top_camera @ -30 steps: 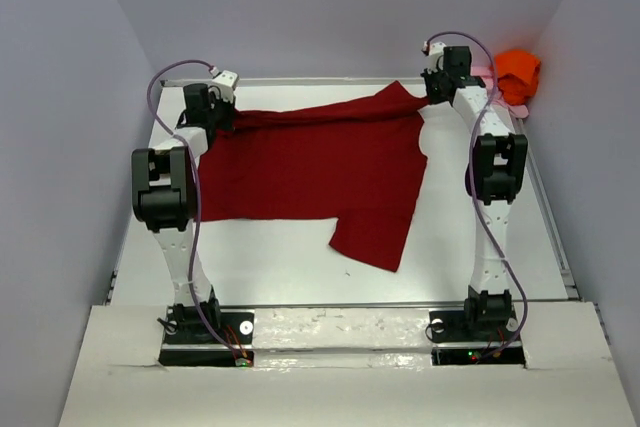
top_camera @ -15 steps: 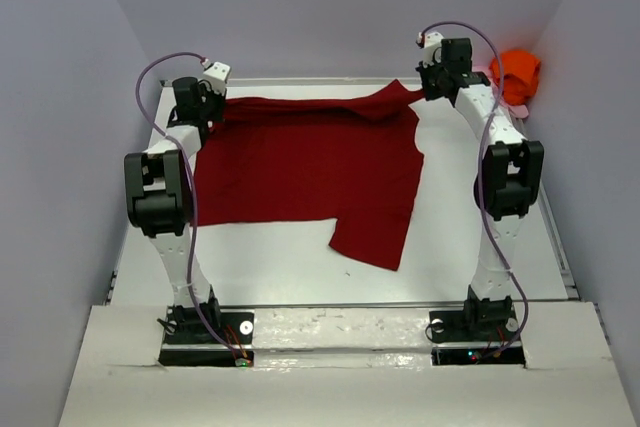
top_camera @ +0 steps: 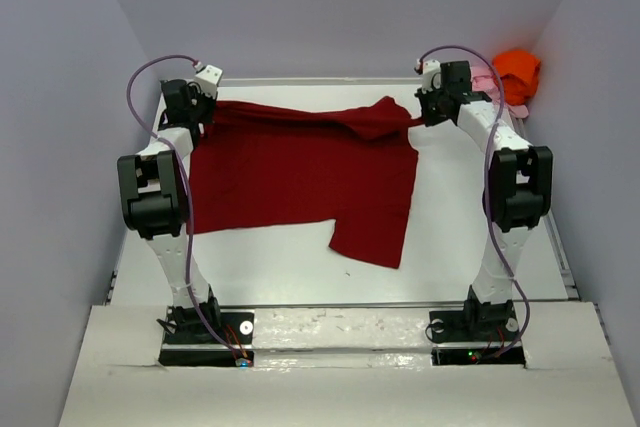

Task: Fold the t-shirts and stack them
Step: Fold the tshirt

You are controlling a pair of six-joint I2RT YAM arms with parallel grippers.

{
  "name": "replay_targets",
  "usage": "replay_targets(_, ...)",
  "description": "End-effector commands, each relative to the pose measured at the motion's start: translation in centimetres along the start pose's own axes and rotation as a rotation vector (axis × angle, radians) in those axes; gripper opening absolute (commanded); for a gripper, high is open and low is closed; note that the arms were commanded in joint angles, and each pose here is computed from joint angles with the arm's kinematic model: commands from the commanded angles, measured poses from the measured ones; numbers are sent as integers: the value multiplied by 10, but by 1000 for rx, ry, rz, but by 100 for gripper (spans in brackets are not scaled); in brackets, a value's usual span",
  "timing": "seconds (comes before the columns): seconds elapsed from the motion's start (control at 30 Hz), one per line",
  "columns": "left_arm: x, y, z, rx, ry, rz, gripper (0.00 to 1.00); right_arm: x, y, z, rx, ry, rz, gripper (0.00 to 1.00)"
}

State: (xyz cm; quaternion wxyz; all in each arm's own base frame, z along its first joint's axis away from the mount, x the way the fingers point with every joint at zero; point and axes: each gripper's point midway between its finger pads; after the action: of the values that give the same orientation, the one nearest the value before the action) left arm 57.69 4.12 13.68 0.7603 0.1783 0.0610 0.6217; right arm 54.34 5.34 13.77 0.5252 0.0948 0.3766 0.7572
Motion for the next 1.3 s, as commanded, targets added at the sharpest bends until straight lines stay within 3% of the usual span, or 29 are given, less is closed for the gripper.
replay_targets(0.0,20,17,35,-79,-89,40,0,2,12,-3,-17,-9,1,0)
replay_targets(0.33,16,23,24,-64,-109,25,0,26,4,-53,67,-14,45,0)
replay_targets(0.4,16,23,17,-53,-114,28,0,28,3,-61,84,-9,51,17)
replay_targets(0.43,16,24,14,-46,-117,31,0,28,5,-60,77,-8,44,37)
replay_targets(0.53,14,25,9,-36,-123,28,0,23,13,-47,46,-5,32,53)
replay_targets(0.6,15,27,8,-33,-128,31,2,18,23,-27,-5,-2,23,58)
replay_targets(0.63,15,28,10,-37,-131,34,12,17,25,-21,-18,-10,28,60)
replay_targets(0.77,12,30,9,-34,-127,24,40,17,28,2,-52,-22,45,63)
replay_targets(0.97,10,31,7,-31,-110,15,50,39,9,28,-95,-17,116,64)
replay_targets(1.27,7,31,2,-20,-101,4,51,86,-39,26,-56,-36,235,63)
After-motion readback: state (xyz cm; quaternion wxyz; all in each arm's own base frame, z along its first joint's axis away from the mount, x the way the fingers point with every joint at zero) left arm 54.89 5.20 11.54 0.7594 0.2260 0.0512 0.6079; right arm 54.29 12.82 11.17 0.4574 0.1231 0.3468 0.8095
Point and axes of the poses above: each gripper's point midway between its finger pads, its own y axis back along the fingers, its own x axis along the line the jaws close on, z = x × y, and after that the axes turned 9 degrees about y, right-handed
